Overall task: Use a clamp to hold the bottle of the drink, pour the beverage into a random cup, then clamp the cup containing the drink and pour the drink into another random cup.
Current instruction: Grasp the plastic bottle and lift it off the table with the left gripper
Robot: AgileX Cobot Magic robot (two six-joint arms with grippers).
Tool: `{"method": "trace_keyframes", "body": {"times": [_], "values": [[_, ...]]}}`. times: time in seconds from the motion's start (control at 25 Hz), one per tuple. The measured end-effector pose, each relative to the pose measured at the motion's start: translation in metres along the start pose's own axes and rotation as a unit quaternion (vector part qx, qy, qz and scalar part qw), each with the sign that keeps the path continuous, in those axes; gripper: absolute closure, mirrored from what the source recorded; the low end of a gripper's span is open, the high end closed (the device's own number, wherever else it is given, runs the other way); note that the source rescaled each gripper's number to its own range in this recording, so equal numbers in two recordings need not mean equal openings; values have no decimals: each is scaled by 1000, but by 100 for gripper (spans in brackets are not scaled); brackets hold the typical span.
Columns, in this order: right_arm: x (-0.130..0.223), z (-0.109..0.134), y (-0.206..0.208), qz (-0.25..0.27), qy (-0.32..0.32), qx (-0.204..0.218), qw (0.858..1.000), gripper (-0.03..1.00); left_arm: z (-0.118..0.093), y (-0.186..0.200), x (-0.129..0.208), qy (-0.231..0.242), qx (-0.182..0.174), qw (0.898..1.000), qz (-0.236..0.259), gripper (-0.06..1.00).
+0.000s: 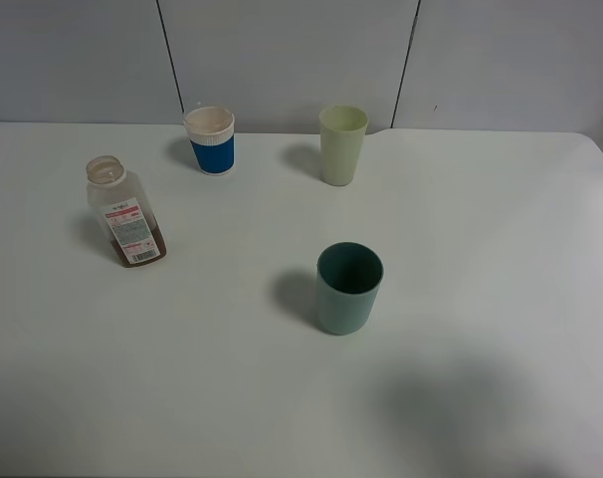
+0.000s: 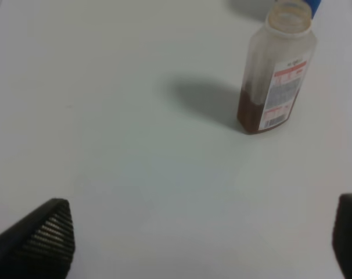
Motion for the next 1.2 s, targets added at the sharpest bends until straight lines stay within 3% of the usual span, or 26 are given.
{"method": "trace_keyframes", "body": {"times": [1.2], "values": [[0, 0, 0, 0, 0, 0, 1000, 23, 1, 0, 0, 4, -8, 1000, -2, 13]]}}
Point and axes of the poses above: a point on each arm's last joint axis where the gripper is mounted, y pointing back along that axis away from the gripper, z along the wrist's bending axis when the last joint is at zero, x = y × z, the point moved 9 cm from there along -y, pointing out along that axis toward the gripper, and after that the axes turned 13 degrees about y, right-handed, at the moved point
